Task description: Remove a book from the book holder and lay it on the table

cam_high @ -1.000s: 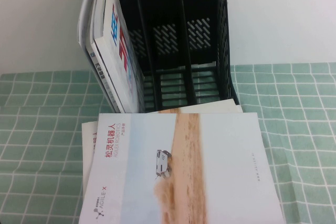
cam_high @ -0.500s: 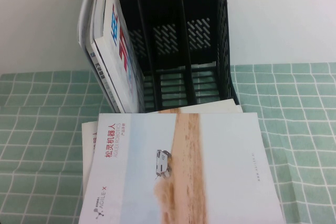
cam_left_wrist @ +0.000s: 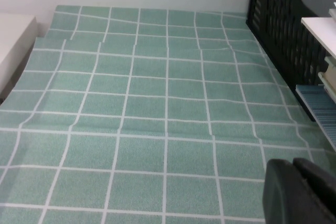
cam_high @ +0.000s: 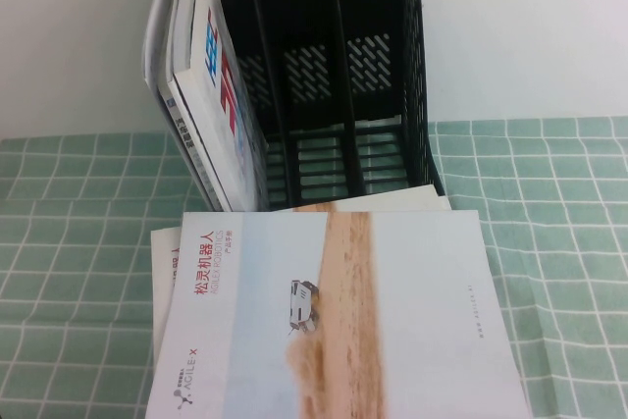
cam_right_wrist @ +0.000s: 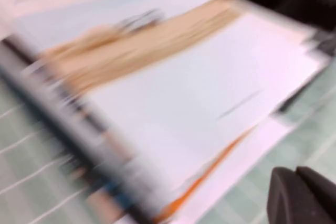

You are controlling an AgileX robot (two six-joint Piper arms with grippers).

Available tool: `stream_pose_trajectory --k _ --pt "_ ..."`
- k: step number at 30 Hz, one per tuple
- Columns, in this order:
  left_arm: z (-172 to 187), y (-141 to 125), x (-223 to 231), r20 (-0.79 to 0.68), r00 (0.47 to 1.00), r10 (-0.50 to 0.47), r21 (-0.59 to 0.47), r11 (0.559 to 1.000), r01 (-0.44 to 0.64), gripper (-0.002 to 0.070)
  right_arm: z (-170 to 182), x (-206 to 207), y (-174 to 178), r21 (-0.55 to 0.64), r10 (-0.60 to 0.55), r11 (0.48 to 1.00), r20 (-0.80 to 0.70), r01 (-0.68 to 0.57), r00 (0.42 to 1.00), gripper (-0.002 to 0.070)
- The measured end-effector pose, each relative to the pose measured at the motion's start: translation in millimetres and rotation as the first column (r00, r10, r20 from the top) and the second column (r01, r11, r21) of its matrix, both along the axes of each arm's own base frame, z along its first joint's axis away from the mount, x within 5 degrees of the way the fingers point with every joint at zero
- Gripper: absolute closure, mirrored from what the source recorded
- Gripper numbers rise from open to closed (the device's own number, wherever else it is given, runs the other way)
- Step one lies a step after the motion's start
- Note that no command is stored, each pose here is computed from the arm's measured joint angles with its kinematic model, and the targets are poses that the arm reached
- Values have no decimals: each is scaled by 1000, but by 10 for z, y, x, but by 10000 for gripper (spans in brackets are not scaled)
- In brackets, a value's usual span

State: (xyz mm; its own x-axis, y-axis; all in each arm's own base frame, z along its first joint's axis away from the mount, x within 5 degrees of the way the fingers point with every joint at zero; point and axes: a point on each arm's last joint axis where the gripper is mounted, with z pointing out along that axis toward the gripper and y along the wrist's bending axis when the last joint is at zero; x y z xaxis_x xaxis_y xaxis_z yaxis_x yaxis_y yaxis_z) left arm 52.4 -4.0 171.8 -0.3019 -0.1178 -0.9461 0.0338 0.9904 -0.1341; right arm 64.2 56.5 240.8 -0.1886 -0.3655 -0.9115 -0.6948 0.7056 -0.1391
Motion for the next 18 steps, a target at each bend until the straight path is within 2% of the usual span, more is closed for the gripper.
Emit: stream_pose_trajectory --k 3,8,13,18 --pt "0 0 0 0 1000 0 0 1000 0 677 33 63 -125 22 -133 991 127 131 983 678" --pt "0 0 0 0 1000 0 0 1000 0 677 61 11 -346 92 -338 941 288 325 896 678" --pt "0 0 0 0 1000 0 0 1000 0 677 49 -103 -512 149 -521 850 372 505 768 678" --pt "0 0 0 0 1000 0 0 1000 0 677 2 -169 -592 177 -640 757 397 629 658 678"
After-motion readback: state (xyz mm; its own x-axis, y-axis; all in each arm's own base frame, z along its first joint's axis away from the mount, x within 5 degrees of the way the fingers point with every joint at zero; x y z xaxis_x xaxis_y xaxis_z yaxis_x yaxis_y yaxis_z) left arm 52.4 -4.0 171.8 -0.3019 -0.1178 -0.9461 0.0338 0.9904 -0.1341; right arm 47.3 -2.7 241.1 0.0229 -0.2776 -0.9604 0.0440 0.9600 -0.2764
